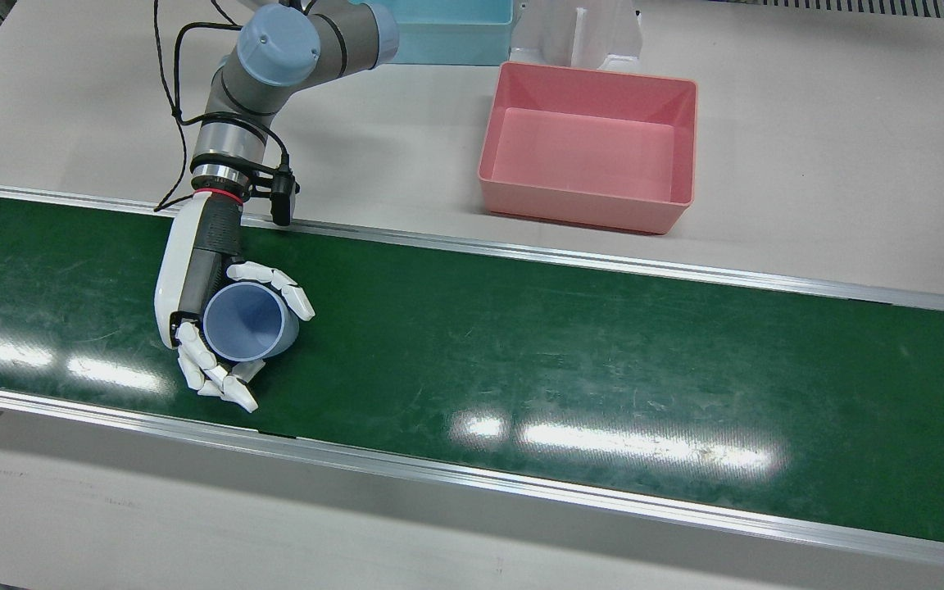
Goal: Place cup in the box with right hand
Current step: 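Close the right hand around the blue cup on the belt, then lift the blue cup and carry it toward the pink tray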
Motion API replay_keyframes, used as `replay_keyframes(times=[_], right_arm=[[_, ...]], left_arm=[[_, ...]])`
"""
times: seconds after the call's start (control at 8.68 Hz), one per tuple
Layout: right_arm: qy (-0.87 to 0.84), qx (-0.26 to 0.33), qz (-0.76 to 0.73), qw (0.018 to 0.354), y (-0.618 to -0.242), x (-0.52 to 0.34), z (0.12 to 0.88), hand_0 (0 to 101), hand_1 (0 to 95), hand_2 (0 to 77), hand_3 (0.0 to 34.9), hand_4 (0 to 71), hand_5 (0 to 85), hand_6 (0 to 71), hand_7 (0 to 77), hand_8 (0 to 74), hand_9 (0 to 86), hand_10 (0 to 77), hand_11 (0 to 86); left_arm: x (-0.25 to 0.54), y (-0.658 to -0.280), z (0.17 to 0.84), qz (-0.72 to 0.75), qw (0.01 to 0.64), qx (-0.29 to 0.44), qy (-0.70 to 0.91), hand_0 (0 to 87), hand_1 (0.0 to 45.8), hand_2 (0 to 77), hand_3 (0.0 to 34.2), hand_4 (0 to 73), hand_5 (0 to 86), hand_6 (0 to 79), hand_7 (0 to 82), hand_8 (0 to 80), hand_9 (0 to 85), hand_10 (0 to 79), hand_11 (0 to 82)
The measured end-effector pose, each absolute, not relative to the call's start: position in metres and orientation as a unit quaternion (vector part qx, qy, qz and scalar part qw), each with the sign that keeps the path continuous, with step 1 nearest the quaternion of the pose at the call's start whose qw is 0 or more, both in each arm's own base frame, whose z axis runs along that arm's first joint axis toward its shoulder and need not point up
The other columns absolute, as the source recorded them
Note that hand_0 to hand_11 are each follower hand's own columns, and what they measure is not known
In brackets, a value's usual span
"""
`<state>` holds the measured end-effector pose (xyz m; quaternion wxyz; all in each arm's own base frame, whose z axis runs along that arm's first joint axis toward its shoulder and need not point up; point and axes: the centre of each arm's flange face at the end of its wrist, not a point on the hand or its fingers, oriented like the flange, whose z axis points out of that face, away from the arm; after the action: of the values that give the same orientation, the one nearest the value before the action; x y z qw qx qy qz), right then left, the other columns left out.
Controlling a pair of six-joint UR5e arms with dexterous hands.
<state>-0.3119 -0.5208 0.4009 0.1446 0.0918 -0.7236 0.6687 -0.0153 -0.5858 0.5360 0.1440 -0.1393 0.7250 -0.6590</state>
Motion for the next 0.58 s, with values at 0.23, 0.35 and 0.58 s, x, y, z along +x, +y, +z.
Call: replay_keyframes(times=[0.23, 0.35, 0.58], right_arm=[[-0.726, 0.093, 0.667, 0.141, -0.521, -0.307, 0.397, 46, 16.9, 27.3, 0.0, 14.2, 9.3, 27.8, 68.7, 36.0, 58.4, 22.9, 35.5], [-0.730, 0.092, 0.663, 0.136, -0.520, -0.301, 0.391, 42, 16.4, 30.0, 0.0, 15.8, 9.3, 28.4, 69.8, 32.2, 58.4, 21.8, 32.2], [-0.746, 0.093, 0.646, 0.128, -0.510, -0.283, 0.368, 42, 16.4, 30.0, 0.0, 18.5, 7.6, 28.4, 69.8, 32.7, 57.3, 20.2, 30.0]], left_arm=[[-0.015, -0.586, 0.536, -0.659, 0.144, -0.139, 0.725, 0.0, 0.5, 0.5, 0.0, 0.0, 0.0, 0.0, 0.0, 0.0, 0.0, 0.0, 0.0], [-0.015, -0.586, 0.536, -0.659, 0.144, -0.139, 0.725, 0.0, 0.5, 0.5, 0.0, 0.0, 0.0, 0.0, 0.0, 0.0, 0.0, 0.0, 0.0], [-0.015, -0.586, 0.536, -0.659, 0.144, -0.139, 0.725, 0.0, 0.5, 0.5, 0.0, 0.0, 0.0, 0.0, 0.0, 0.0, 0.5, 0.0, 0.0]])
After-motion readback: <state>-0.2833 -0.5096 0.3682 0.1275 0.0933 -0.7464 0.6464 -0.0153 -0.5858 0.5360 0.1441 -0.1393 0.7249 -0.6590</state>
